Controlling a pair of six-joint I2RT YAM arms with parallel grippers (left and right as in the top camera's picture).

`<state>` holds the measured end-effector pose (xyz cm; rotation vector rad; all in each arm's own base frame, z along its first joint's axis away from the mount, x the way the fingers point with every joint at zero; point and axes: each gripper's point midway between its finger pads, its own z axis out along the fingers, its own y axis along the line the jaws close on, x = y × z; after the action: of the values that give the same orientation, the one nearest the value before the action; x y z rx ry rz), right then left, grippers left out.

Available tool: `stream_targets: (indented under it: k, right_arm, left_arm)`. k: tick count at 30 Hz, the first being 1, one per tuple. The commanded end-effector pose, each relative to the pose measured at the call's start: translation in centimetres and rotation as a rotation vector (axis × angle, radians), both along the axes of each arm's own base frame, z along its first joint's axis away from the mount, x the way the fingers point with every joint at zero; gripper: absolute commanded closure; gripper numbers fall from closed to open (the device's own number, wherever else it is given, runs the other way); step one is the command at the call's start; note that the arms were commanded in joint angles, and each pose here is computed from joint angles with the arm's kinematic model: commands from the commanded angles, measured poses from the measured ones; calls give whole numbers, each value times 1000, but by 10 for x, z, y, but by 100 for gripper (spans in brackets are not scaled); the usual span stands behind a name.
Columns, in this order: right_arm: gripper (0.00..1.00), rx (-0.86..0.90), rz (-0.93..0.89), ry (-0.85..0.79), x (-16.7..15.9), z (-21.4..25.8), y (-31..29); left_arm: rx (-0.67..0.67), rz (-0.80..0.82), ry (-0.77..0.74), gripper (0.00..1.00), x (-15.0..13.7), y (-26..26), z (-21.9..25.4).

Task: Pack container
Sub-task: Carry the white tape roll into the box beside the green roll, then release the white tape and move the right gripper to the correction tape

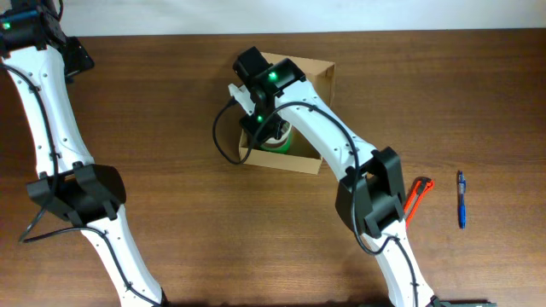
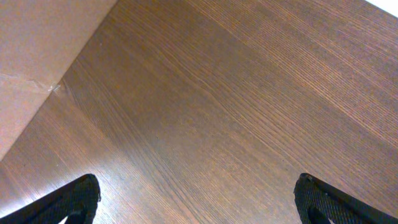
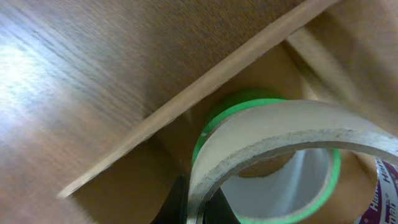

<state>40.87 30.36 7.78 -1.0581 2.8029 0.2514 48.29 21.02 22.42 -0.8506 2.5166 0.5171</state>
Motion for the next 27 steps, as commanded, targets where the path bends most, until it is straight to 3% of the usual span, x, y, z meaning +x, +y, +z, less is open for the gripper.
stream_targets:
  k: [1, 17, 22, 27]
  right_arm:
    - [96, -10, 3, -1, 5, -10, 0]
    - [96, 9, 3, -29, 13, -14, 6]
    - [75, 8, 4, -29, 13, -14, 6]
    - [70, 3, 2, -35, 14, -14, 5]
  left_arm:
    - [11, -6, -22, 0, -5, 1, 15]
    - [11, -6, -22, 0, -5, 1, 15]
    - [11, -6, -22, 0, -5, 1, 15]
    - [11, -6, -22, 0, -5, 1, 15]
